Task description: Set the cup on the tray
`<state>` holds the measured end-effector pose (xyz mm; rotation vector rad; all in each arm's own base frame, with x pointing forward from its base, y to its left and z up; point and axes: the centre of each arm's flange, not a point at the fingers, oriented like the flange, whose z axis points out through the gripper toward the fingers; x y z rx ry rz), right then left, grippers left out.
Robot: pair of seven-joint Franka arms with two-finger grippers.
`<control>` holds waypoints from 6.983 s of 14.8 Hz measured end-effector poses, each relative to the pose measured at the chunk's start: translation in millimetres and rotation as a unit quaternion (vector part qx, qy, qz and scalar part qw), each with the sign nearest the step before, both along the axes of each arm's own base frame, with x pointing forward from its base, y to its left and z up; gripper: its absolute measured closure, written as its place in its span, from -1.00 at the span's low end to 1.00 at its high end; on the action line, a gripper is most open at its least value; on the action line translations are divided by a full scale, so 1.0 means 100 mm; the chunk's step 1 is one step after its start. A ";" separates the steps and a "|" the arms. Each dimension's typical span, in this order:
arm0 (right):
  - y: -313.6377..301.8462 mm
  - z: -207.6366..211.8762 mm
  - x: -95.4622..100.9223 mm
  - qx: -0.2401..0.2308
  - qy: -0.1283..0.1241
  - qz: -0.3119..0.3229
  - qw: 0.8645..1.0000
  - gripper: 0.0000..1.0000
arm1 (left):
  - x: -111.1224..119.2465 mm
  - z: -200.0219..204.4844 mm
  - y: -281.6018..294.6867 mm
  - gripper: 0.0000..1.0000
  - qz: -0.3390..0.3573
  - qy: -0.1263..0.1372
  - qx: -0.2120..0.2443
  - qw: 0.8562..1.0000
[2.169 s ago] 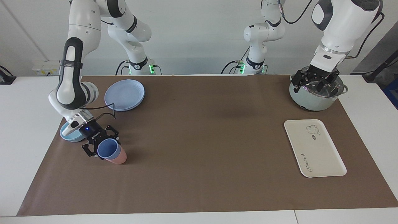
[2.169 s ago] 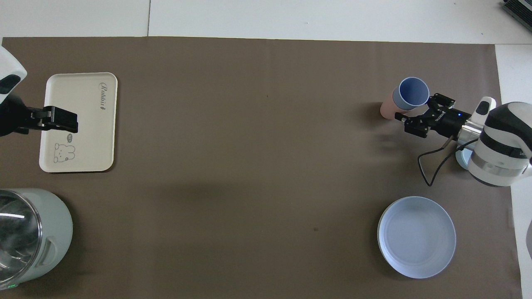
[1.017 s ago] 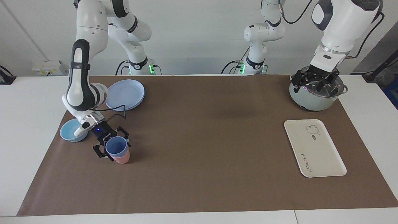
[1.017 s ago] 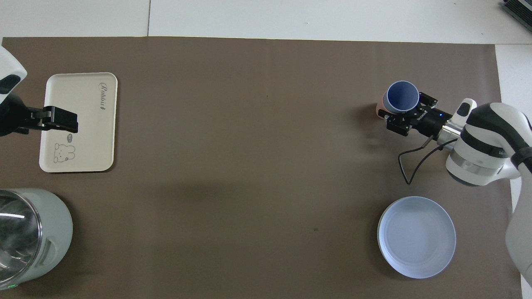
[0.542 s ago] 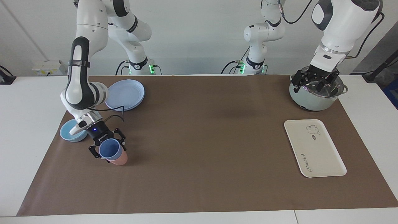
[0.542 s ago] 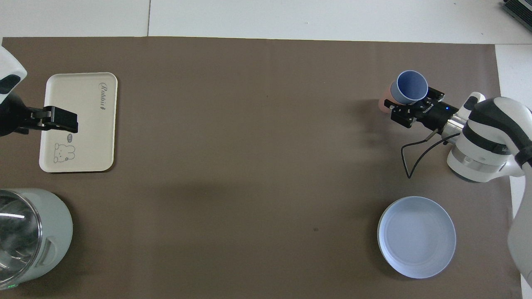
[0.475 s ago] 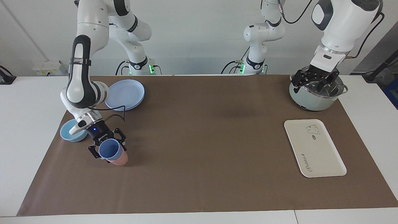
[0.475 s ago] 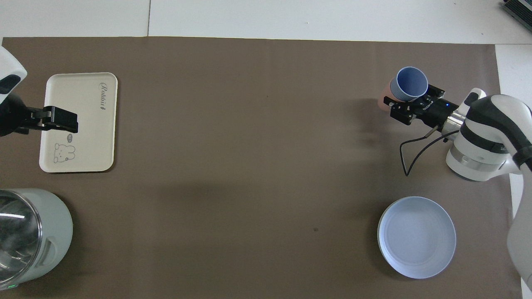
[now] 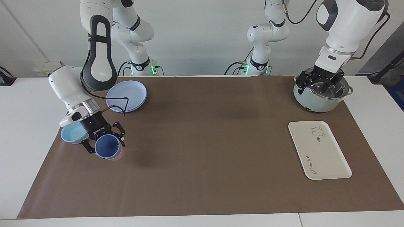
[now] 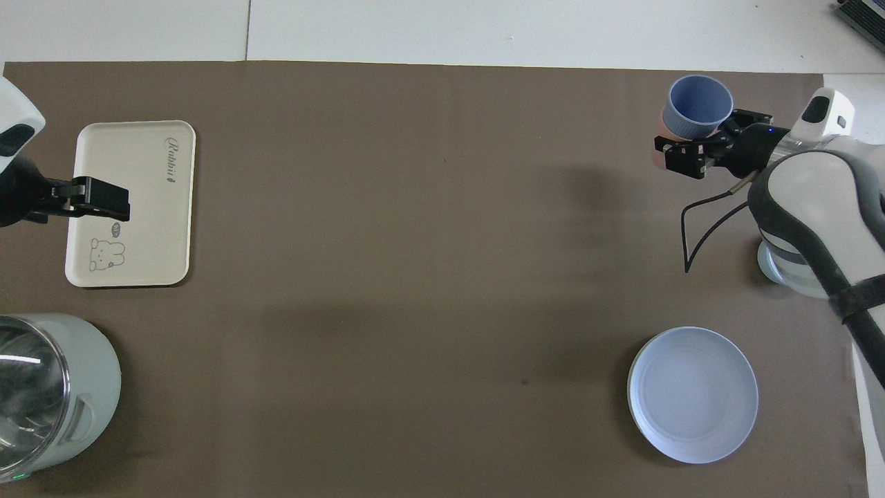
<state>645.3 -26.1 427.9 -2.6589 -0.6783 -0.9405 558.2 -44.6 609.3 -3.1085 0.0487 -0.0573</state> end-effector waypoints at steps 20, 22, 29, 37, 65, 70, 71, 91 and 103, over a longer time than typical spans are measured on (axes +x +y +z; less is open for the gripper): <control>3.05 0.89 -0.83 -0.269 0.129 0.028 0.954 -0.67 | -0.01 -0.01 0.00 -1.00 0.000 0.003 0.000 1.000; 3.25 0.93 -0.98 -0.300 0.135 0.044 0.943 -0.67 | -0.02 -0.01 -0.01 -1.00 0.000 0.007 0.001 1.000; 3.53 0.98 -1.20 -0.346 0.134 0.067 0.926 -0.67 | -0.11 0.03 -0.32 -1.00 -0.002 0.015 -0.033 0.999; 3.49 0.98 -1.16 -0.344 0.133 0.063 0.927 -0.67 | 0.19 -0.32 -1.37 -0.68 0.137 0.048 -0.345 0.927; 3.44 0.97 -1.09 -0.342 0.127 0.058 0.929 -0.67 | 0.03 -0.73 -2.91 0.86 0.167 0.082 -0.428 0.884; 3.43 0.97 -1.07 -0.337 0.123 0.051 0.932 -0.67 | 0.67 -0.51 -1.92 0.86 0.201 0.002 -0.399 0.895; 3.39 0.99 -1.02 -0.329 0.114 0.046 0.936 -0.67 | 0.74 -0.56 -1.81 0.86 0.196 -0.015 -0.371 0.908; 0.33 -0.57 -0.33 0.091 -0.056 0.058 0.993 -0.67 | 1.11 -1.66 1.90 0.86 0.142 -0.161 -0.116 0.970; 0.01 -1.34 -0.62 0.087 -0.117 0.060 0.987 -0.67 | 1.16 -2.30 2.24 0.86 0.147 -0.166 -0.105 0.969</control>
